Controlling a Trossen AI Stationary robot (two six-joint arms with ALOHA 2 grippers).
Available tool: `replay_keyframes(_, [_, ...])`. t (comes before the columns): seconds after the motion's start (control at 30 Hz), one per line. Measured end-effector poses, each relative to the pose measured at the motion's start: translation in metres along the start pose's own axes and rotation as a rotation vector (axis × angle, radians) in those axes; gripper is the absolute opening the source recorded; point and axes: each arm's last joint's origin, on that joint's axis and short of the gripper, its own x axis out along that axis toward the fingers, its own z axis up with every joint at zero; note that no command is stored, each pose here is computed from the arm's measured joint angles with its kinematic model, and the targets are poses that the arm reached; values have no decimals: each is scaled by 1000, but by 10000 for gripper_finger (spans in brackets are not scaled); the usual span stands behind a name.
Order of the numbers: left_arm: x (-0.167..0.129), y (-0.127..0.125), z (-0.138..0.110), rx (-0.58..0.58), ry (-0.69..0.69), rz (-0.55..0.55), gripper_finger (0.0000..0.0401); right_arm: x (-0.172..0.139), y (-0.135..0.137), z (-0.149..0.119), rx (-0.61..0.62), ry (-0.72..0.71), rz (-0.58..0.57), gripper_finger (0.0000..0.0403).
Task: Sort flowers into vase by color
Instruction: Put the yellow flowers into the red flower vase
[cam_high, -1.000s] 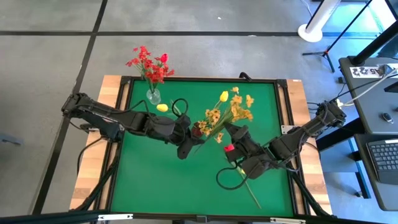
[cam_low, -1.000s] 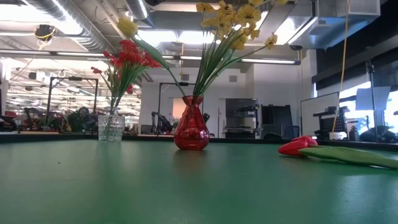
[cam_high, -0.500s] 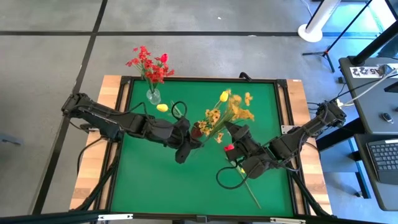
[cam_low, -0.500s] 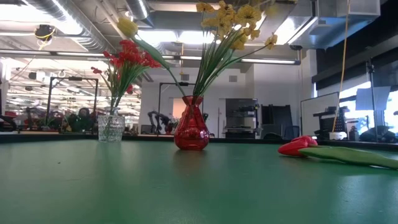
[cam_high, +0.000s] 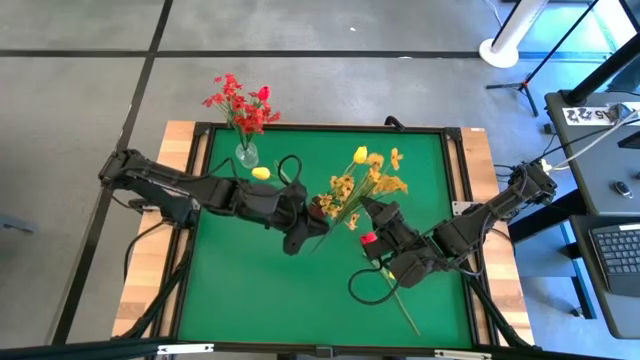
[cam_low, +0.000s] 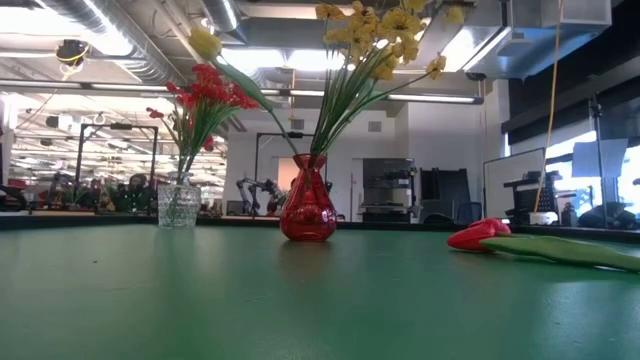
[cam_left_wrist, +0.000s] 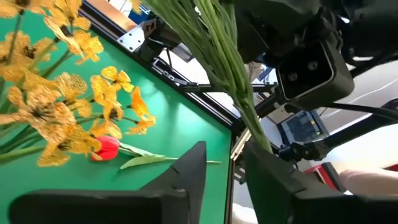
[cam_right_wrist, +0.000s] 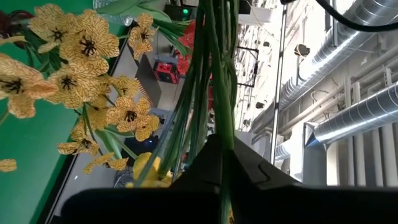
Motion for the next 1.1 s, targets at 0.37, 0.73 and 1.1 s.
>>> replay_keyframes(0.37, [1, 27, 13, -23, 20, 117, 133, 0, 1, 0, -9, 0, 2, 2])
replay_keyframes(0.73, [-14, 9, 40, -12, -14, 35, 134, 0, 5, -2, -20, -7, 25, 2])
replay_keyframes(1.1, [5, -15, 11, 21, 77, -48, 134, 0, 5, -2, -15, -14, 29, 2])
